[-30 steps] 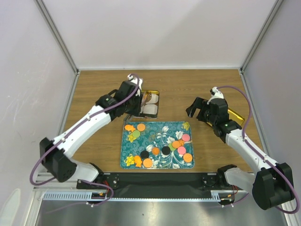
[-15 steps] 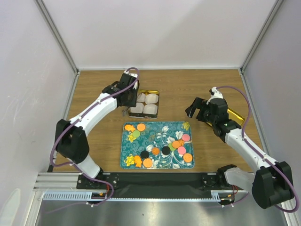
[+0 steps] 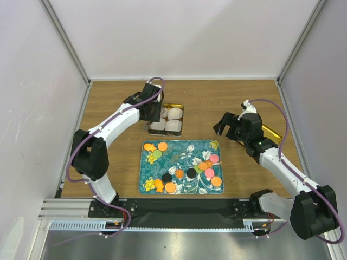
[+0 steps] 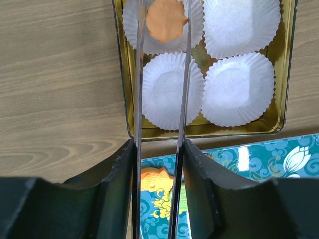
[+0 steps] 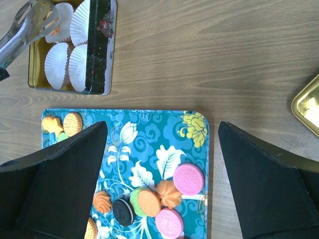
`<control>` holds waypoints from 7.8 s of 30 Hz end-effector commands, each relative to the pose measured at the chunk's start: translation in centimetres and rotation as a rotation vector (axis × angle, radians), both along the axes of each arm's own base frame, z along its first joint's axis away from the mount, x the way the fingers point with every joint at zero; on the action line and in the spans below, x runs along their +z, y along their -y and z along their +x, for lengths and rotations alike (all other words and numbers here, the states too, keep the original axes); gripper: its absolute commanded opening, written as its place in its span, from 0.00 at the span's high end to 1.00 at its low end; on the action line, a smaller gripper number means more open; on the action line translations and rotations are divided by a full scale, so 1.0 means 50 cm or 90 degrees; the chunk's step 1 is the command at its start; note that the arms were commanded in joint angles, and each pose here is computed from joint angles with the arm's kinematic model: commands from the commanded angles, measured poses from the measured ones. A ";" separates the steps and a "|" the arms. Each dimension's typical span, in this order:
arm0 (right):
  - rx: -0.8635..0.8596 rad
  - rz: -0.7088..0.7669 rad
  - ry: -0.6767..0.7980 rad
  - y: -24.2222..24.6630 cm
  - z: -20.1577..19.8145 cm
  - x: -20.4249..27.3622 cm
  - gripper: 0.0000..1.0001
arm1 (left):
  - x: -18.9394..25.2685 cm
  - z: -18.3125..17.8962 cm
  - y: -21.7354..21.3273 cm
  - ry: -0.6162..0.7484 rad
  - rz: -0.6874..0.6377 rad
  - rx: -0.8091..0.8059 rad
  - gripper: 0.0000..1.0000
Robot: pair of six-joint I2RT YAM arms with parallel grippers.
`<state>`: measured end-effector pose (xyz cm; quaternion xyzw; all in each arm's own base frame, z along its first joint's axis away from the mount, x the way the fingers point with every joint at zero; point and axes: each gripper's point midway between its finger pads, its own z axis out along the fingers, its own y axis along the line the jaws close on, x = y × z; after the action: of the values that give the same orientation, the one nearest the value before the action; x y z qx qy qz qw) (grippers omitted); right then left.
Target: Pack the cookies
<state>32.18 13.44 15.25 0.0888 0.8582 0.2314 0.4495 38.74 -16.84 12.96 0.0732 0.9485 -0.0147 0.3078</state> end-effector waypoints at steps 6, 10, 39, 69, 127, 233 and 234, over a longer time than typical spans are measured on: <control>0.000 0.009 0.021 -0.001 0.008 0.018 0.00 | 0.070 0.028 0.002 0.060 -0.016 -0.003 0.46; -0.001 0.008 0.022 0.000 0.010 0.017 0.00 | 0.084 0.029 -0.002 0.067 -0.013 -0.002 0.46; -0.003 -0.002 0.009 0.001 0.016 0.000 0.00 | 0.105 -0.501 0.142 -0.042 -0.031 -0.376 0.44; -0.001 -0.002 0.010 0.002 0.012 0.003 0.00 | 0.016 -0.578 0.213 -0.124 0.036 -0.490 0.39; 0.002 0.003 0.012 0.000 0.010 0.008 0.00 | 0.125 -0.016 0.125 0.053 0.035 -0.147 0.59; 0.000 -0.003 0.004 0.003 0.012 0.000 0.00 | 0.025 -0.496 0.307 -0.036 0.041 -0.471 0.56; -0.001 -0.004 0.001 0.004 0.011 -0.003 0.01 | 0.030 -0.498 0.308 -0.035 0.035 -0.474 0.56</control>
<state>32.27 13.40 14.25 0.0906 0.8659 0.2281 0.4360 13.35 -31.71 11.86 0.4313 0.8711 -0.0841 0.2192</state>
